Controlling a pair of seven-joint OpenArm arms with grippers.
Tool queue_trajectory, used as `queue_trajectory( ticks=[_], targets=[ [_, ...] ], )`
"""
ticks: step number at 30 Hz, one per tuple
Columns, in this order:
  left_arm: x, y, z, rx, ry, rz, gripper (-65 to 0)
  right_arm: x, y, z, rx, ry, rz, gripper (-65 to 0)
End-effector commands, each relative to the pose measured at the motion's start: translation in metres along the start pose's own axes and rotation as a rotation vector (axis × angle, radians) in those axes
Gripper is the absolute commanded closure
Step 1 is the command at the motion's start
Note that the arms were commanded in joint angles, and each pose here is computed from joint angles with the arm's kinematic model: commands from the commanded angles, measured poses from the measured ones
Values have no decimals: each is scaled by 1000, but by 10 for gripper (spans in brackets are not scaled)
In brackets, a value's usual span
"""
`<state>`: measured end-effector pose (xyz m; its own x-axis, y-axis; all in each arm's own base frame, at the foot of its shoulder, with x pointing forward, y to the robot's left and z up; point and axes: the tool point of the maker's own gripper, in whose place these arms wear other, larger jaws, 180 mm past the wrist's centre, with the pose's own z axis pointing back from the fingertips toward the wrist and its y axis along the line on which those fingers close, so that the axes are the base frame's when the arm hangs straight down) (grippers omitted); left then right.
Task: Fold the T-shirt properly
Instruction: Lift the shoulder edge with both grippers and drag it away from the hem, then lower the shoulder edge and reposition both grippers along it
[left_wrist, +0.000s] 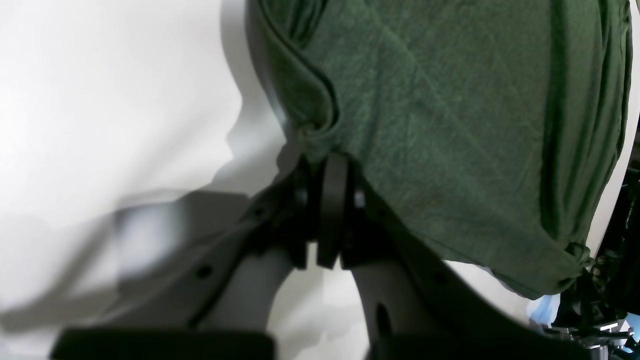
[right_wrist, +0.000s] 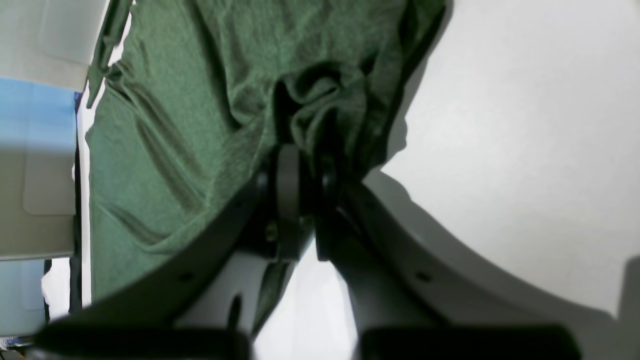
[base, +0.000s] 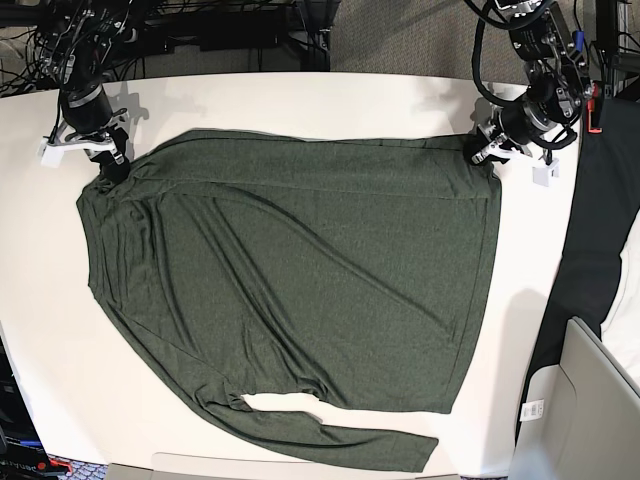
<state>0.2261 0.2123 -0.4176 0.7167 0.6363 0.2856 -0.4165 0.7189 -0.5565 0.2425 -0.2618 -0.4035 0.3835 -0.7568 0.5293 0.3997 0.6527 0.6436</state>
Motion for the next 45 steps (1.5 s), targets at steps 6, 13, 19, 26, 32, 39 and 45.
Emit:
queue_trajectory(
  ticks=[6,13,19,26,32,39,45],
  targets=[
    [-2,2,22,43,-19,-68,-1,-25,-18,19,-38,83,-72,-5],
    [-13,10,28,64,0,-71,-1,-27,-21,44,-49,94,-17,-5],
    [-23,27,37,109,25,-86,0,-26,-13,68,-8,106,74,-5],
    [-19,35,64,126,-3,-213,0,-16,-21,94,-52,85,119,-5],
    [-7,48,77,158,-45,-206,0,-9,-1,100,6,60,119,-5],
    [12,26,80,124,-107,-250,0,15,25,91,67,-13,154,-5],
    [40,-2,74,65,-178,-277,0,31,36,77,75,-65,193,-5]
  ],
)
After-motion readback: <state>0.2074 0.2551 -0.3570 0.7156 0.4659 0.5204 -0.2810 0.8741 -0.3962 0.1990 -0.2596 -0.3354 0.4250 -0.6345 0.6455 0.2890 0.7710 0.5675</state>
